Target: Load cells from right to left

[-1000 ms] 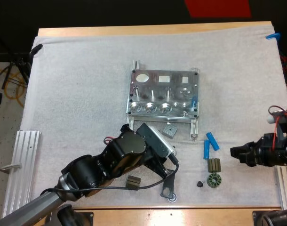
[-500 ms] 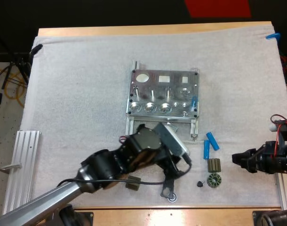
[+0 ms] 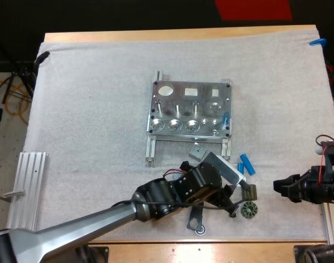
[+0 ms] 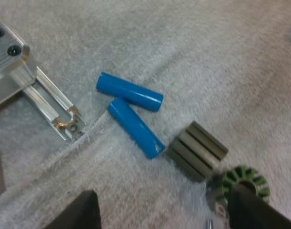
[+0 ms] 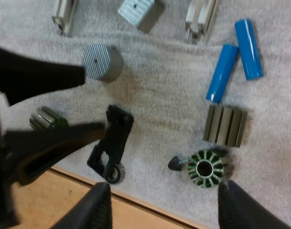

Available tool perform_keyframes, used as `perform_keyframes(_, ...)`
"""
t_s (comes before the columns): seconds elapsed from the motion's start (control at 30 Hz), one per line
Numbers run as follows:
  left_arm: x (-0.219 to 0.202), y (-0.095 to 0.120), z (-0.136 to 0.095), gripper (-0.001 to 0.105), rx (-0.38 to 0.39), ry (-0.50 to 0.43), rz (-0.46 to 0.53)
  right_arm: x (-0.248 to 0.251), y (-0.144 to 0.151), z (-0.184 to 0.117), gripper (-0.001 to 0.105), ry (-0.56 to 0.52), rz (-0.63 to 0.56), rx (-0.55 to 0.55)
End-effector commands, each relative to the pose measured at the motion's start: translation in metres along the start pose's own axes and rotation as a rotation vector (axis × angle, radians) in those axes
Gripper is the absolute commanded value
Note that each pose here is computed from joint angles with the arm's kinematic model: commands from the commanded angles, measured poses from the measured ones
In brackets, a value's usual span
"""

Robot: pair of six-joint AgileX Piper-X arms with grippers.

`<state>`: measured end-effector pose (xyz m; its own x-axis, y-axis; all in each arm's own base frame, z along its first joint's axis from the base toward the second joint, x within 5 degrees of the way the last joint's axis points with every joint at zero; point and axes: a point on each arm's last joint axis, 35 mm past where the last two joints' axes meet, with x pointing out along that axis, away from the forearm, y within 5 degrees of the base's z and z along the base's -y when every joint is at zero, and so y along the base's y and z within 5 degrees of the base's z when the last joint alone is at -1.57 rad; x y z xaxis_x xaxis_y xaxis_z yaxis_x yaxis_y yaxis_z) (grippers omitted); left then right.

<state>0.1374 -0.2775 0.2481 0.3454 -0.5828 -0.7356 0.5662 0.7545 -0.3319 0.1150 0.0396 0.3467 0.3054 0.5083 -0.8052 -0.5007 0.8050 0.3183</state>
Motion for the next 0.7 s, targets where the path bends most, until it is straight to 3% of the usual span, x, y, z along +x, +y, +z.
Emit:
perform_keyframes(0.0,0.002,-0.004,0.004,0.057,-0.028,-0.030,-0.017,-0.003,0.001,-0.004,0.050,-0.003,-0.005,-0.008)
perform_keyframes(0.2,0.024,-0.007,0.004,0.057,-0.040,-0.043,-0.045,-0.009,0.003,-0.009,0.050,-0.013,-0.063,-0.015)
perform_keyframes(0.4,0.043,-0.009,0.003,0.057,-0.110,-0.028,-0.092,-0.009,0.003,-0.011,0.050,-0.003,-0.061,-0.010)
perform_keyframes(0.67,0.072,-0.015,0.009,0.057,-0.149,0.008,-0.067,-0.009,0.003,-0.011,0.050,-0.003,-0.061,-0.007)
